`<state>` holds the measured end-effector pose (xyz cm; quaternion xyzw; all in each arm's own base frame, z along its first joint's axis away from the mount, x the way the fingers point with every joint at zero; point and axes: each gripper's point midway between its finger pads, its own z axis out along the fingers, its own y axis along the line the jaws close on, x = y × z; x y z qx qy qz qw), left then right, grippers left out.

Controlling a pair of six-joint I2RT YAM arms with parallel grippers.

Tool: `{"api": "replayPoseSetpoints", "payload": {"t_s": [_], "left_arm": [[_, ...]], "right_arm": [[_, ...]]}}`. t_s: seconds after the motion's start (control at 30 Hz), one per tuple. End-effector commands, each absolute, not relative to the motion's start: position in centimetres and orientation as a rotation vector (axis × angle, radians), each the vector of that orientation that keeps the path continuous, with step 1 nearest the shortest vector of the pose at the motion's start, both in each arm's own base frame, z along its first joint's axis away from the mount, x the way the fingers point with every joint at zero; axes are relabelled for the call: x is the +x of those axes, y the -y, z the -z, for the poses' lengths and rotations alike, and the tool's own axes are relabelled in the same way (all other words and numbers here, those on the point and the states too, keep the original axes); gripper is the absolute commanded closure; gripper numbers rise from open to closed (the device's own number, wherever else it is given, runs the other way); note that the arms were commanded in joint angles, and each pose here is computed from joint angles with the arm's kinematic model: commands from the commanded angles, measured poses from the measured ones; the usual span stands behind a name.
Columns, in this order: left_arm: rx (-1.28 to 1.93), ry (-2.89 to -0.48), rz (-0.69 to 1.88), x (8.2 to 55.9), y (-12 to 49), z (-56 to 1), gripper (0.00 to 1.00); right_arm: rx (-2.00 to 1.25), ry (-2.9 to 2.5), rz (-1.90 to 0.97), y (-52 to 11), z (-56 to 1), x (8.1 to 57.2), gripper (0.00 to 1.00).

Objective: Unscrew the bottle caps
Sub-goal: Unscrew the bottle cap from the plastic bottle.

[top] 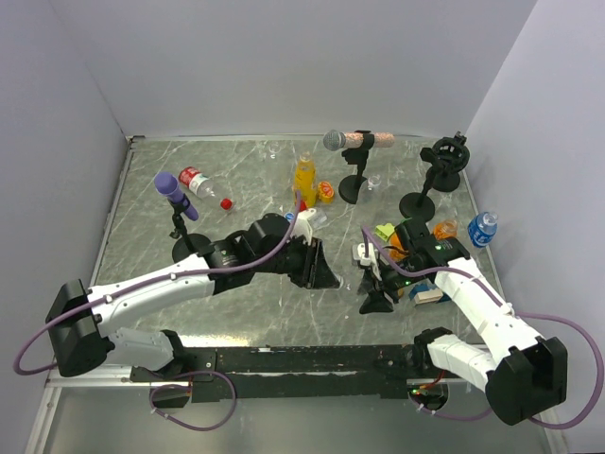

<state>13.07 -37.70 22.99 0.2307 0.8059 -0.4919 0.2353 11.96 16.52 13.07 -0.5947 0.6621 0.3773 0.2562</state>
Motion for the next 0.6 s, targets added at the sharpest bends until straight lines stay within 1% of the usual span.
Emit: {"api": "replayPoseSetpoints", "payload": {"t_s": [0.0,0.03,0.07,0.1,0.13,0.23,0.27,0.37,0.4,0.43,0.47,0.53,0.57], "left_arm": [[0.378,-2.281,1.549,11.8,39.3,-27.5,0.93],[0.388,-2.271,1.519,12.1,39.3,-27.5,0.86],[0.406,-2.257,1.500,12.4,39.3,-27.6,0.76],[0.421,-2.233,1.486,12.6,39.3,-27.9,0.61],[0.445,-2.199,1.466,12.9,39.2,-28.1,0.48],[0.542,-2.079,1.403,13.3,38.3,-29.0,0.22],[0.574,-2.010,1.382,13.4,37.6,-29.9,0.17],[0.674,-1.829,1.297,13.4,35.4,-30.8,0.07],[0.763,-1.732,1.281,12.8,34.8,-30.8,0.01],[0.853,-1.632,1.234,12.5,34.2,-30.4,0.03],[0.902,-1.518,1.209,12.2,33.5,-30.8,0.03],[1.009,-1.363,1.124,11.8,32.4,-28.2,0.03],[1.059,-1.258,1.078,11.5,31.9,-27.9,0.03]], "right_arm": [[-1.656,-1.637,-1.000,-17.6,-13.9,13.0,0.81],[-1.656,-1.641,-0.998,-17.6,-13.9,13.0,0.81],[-1.656,-1.640,-0.996,-17.6,-13.9,13.0,0.81],[-1.656,-1.641,-0.994,-17.6,-13.9,13.0,0.81],[-1.654,-1.639,-0.992,-17.6,-13.9,13.1,0.81],[-1.656,-1.638,-0.992,-17.6,-13.9,13.0,0.81],[-1.657,-1.638,-0.993,-17.6,-13.9,13.0,0.81],[-1.657,-1.631,-0.995,-17.6,-14.0,13.0,0.81],[-1.659,-1.632,-0.998,-17.6,-14.0,13.0,0.81],[-1.660,-1.631,-0.999,-17.7,-14.0,12.9,0.81],[-1.661,-1.629,-0.998,-17.7,-14.0,12.9,0.81],[-1.664,-1.629,-0.999,-17.7,-14.0,12.9,0.81],[-1.666,-1.631,-0.999,-17.7,-13.9,12.9,0.81]]}}
